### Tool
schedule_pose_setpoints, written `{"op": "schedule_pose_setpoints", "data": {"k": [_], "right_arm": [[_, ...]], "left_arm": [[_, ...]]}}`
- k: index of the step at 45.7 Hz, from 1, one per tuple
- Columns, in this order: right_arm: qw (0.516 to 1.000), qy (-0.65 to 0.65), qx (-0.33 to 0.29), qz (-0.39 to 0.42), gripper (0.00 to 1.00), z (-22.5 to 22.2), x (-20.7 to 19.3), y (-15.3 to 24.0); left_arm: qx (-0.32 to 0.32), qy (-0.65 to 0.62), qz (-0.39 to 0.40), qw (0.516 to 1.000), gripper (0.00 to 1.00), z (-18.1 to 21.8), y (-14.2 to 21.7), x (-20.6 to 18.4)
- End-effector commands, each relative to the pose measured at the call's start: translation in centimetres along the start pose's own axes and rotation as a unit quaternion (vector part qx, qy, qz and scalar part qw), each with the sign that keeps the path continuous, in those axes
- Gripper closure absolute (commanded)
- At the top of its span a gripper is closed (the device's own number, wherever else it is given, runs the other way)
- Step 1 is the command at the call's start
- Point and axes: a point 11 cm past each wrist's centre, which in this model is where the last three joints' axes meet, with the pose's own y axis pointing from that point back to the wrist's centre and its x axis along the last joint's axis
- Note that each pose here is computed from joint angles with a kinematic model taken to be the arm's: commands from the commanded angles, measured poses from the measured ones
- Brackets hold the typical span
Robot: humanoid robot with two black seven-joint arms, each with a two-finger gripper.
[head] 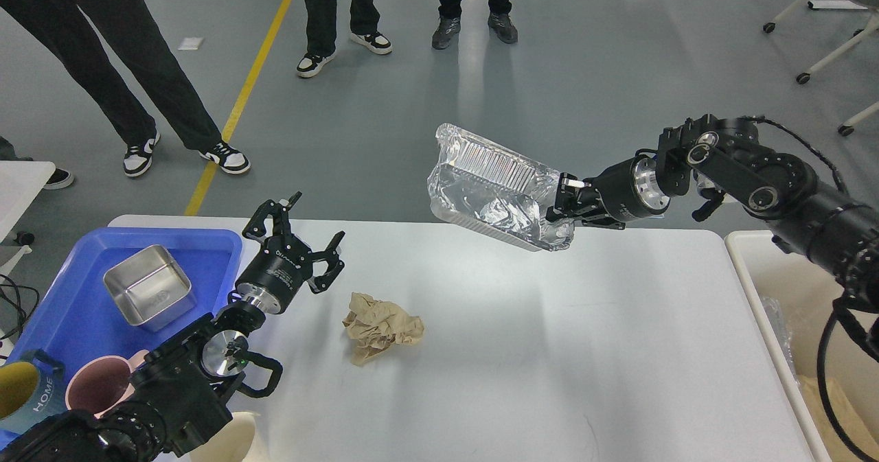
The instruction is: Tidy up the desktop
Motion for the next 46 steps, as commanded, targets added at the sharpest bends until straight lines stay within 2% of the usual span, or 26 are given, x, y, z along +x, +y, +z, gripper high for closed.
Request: {"op": "schedule_pose_setpoints", "data": {"k": [1, 15, 36, 46], "right_arm": [[1.000, -0.016, -0.008, 0.007, 1.00, 2.1, 0.0, -0.2], [0.998, 0.021, -0.053, 0.035, 1.00, 4.7, 1.1, 0.3], [0.993, 0.054, -0.102, 0.020, 1.00, 7.0, 0.2, -0.1], [0.993, 0.059, -0.104, 0.017, 1.00, 6.8, 0.1, -0.3]], "left_arm": [[0.000, -0.001, 0.000, 1.000, 0.03, 0.1, 0.0, 0.0], [-0.001, -0.003, 0.002, 1.000, 0.03, 0.3, 0.1, 0.2], [-0.007, -0.002, 0.021, 1.000, 0.03, 0.4, 0.1, 0.7], [0.000, -0.006, 0.014, 1.000, 0.03, 0.4, 0.1, 0.5]]}}
